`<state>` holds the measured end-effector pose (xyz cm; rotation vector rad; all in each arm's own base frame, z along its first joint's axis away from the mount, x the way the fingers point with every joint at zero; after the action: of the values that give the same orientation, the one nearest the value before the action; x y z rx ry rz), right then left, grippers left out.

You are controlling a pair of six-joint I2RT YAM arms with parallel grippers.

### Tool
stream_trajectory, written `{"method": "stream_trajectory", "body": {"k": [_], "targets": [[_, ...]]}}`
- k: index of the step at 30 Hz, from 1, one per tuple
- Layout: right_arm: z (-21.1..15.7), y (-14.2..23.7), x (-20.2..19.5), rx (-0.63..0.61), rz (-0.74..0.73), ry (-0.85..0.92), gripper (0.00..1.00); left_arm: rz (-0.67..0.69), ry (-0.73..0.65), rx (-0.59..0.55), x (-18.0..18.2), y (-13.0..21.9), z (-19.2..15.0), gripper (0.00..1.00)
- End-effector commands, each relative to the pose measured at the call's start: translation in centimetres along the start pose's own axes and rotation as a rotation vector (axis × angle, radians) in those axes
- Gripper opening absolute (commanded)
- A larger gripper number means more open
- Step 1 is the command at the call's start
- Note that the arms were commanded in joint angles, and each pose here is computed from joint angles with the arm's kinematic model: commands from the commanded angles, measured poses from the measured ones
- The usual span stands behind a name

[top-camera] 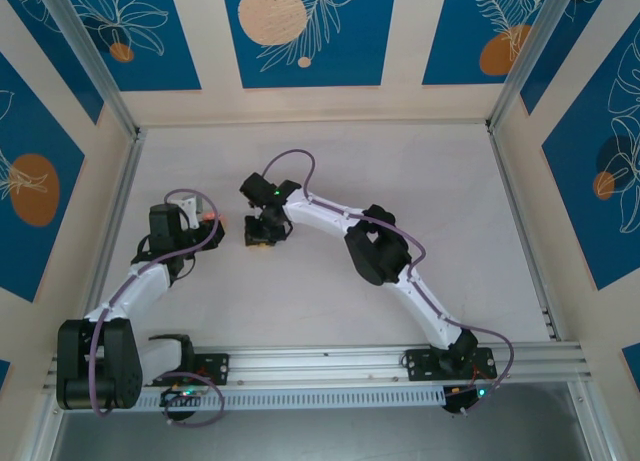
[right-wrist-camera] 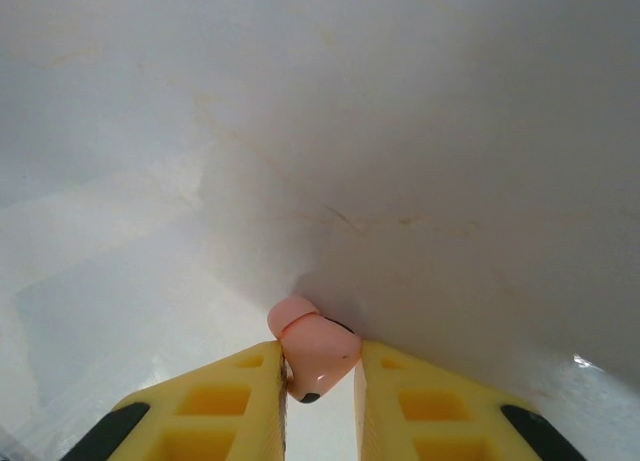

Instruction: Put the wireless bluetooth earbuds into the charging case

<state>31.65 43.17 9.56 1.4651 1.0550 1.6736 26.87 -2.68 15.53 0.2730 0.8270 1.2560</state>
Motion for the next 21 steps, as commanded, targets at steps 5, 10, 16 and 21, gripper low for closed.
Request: {"method": "stream_trajectory", "body": {"k": [5,10,16,21], "targets": [[-1.6,2.6,-1.7,0.014,-0.042,0.019,0.23,-0.008,-0.017,-0.040,-0.2,0.7,1.3,0.18],[-3.1,3.5,-4.1,0.071,-0.037,0.058,0.23,-0.020,-0.015,-0.037,-0.3,0.6,1.3,0.18],[-5.0,4.9,-8.2,0.142,-0.090,0.116,0.23,-0.027,-0.014,-0.036,-0.4,0.6,1.3,0.18],[-6.1,6.3,-10.6,0.195,-0.059,0.175,0.23,-0.038,-0.012,-0.038,-0.5,0.6,1.3,0.18]]}}
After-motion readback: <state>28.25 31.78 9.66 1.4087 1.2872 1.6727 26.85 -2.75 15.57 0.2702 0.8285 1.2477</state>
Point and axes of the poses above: each hand's point on the last joint's axis, 136 mm out from that joint toward the fingers, its own y axis back along the fingers, its own x axis along the line the jaws close on, z = x × y, the point moved 8 cm from there along y, back along the fingers, and after that the axes turned 3 degrees about -y, right-handed, at the moved point
